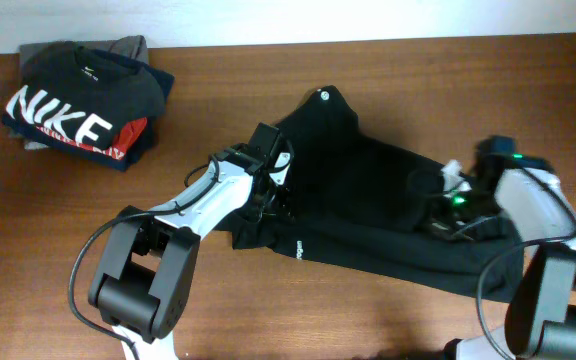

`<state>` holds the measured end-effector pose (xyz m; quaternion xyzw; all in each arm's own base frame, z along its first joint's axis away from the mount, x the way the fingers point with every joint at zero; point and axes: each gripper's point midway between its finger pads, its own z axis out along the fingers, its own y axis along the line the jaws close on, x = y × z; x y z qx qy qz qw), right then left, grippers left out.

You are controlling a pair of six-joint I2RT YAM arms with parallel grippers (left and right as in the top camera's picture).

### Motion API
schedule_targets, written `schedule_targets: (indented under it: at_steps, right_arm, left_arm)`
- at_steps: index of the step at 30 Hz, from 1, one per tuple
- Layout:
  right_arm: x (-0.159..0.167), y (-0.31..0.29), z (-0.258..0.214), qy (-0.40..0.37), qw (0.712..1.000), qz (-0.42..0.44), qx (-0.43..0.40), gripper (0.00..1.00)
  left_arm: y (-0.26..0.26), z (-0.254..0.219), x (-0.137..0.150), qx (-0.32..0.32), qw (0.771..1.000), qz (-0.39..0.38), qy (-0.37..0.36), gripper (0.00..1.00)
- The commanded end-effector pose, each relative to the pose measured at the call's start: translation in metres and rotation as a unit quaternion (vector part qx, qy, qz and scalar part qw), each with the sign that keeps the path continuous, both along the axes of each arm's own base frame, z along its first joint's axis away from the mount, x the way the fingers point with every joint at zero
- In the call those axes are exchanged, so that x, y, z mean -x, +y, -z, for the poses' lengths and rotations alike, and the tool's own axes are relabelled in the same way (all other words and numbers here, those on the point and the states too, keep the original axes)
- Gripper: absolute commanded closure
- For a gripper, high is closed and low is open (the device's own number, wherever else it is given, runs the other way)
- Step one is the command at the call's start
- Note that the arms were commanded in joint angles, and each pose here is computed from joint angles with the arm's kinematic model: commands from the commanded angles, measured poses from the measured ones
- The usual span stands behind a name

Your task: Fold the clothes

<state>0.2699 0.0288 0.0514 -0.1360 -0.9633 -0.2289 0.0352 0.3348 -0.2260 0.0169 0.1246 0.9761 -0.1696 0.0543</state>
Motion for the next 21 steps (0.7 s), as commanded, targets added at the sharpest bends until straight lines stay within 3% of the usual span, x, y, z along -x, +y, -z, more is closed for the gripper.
schedule_targets:
  at_steps: [1, 9, 21]
  right_arm:
    - [0.009, 0.012, 0.015, 0.039, 0.997, 0.006, 0.062, 0.96]
    - [0.007, 0.046, 0.017, 0.025, 0.996, -0.034, 0.080, 0.96]
    - [0.005, 0.055, 0.028, 0.015, 0.993, -0.028, 0.110, 0.96]
  left_arm:
    - [0.002, 0.003, -0.004, -0.009, 1.000, 0.000, -0.006, 0.40]
    - [0.003, 0.004, -0.005, -0.011, 1.000, 0.000, -0.007, 0.40]
    - [0.003, 0.004, -0.005, -0.012, 1.000, -0.001, -0.007, 0.40]
